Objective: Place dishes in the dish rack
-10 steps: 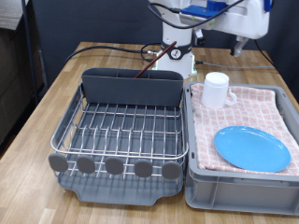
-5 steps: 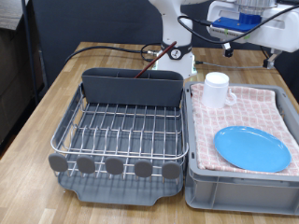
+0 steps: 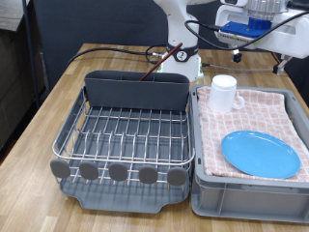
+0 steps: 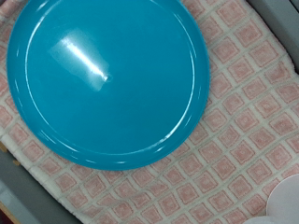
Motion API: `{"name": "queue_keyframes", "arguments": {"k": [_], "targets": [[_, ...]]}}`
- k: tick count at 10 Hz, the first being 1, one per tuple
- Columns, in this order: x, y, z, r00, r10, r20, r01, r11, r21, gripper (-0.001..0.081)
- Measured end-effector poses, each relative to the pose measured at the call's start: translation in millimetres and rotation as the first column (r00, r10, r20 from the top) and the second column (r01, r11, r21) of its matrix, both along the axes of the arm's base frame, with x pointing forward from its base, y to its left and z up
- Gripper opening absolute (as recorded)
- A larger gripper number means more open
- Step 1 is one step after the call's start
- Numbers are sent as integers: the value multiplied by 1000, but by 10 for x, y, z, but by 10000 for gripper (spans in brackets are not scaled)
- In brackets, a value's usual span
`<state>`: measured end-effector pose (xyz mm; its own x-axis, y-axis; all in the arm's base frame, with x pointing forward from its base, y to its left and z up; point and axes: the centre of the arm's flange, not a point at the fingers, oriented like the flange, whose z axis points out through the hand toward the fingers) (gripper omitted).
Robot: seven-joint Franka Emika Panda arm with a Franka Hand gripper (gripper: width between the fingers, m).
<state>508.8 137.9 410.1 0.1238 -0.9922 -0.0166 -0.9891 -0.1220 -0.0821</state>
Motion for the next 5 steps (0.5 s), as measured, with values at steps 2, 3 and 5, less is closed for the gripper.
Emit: {"name": "queue_keyframes", "arguments": {"k": [2, 3, 5], "targets": [[-21, 18, -94, 999, 29, 33, -31, 999, 45, 802], [-37, 20, -159, 998, 28, 58, -32, 997, 70, 802], [-90, 2, -312, 995, 17, 99, -27, 994, 103, 802]]}}
